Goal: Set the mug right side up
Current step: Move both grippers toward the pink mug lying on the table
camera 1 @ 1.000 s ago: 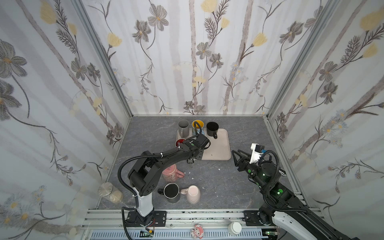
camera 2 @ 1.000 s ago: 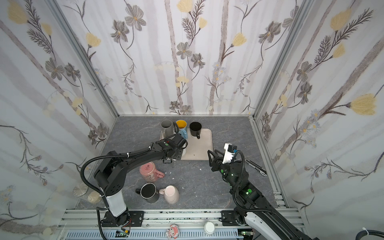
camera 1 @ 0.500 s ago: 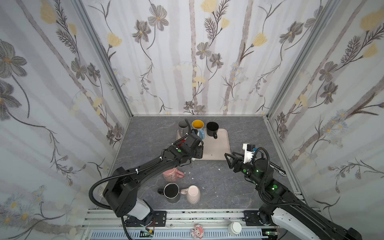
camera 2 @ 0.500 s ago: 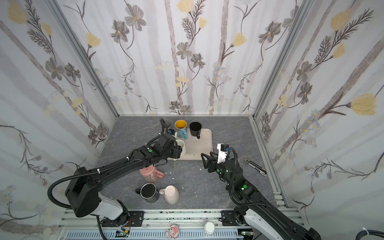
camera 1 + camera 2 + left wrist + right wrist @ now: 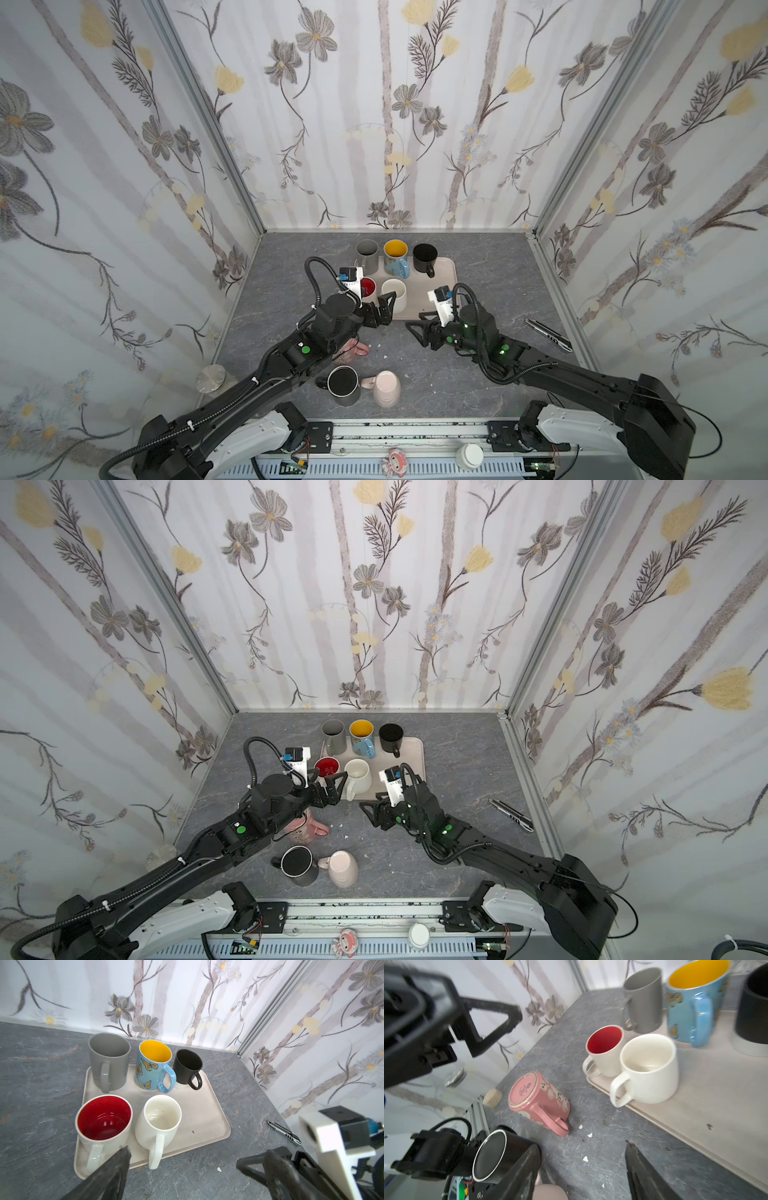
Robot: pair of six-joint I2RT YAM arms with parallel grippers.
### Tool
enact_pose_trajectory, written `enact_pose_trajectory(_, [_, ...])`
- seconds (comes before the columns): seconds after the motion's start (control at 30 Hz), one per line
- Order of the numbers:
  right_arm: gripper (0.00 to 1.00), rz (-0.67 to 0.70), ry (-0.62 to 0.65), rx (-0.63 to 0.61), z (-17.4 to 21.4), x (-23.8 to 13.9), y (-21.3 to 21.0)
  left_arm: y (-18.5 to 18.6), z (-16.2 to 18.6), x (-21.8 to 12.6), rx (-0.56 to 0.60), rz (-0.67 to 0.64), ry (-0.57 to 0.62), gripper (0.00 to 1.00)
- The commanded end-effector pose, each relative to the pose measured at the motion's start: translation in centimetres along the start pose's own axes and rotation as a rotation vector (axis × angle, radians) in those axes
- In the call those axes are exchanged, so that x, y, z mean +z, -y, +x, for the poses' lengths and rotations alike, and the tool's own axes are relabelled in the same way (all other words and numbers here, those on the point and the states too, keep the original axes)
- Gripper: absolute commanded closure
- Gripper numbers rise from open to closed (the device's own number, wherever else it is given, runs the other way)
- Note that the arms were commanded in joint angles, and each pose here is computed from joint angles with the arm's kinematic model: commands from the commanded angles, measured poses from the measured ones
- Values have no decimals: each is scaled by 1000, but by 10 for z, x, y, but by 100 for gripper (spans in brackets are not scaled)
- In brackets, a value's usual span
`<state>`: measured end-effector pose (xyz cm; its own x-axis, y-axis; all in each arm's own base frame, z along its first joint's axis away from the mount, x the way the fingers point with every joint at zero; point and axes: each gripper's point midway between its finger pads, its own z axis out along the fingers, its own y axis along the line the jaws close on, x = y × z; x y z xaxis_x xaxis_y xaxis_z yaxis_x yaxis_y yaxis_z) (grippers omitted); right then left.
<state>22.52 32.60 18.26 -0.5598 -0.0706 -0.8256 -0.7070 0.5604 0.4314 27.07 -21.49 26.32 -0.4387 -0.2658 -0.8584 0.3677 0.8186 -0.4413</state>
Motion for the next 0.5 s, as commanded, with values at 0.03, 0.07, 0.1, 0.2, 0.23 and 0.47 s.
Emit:
enact_pose_trajectory(0.03, [36, -67, -110, -149, 17, 30, -25, -6, -20, -17, -49, -10, 123, 0])
enact_pose_trajectory(0.07, [36, -79, -122, -171, 14, 38, -31, -7, -23, -22, -55, -5, 141, 0])
enact_pose_trajectory(0.1, [36, -88, -140, -187, 18, 44, -33, -8, -24, -25, -59, -2, 154, 0])
enact_pose_trajectory(0.2, [36, -134, -185, -247, 31, 60, -40, -12, -25, -34, -73, 1, 179, 0])
enact_pose_trajectory(0.23, [35, -151, -203, -267, 36, 66, -42, -12, -26, -35, -78, 3, 186, 0])
enact_pose_trajectory(0.47, [34, -200, -314, -357, 66, 100, -40, -14, -29, -41, -87, 3, 207, 0])
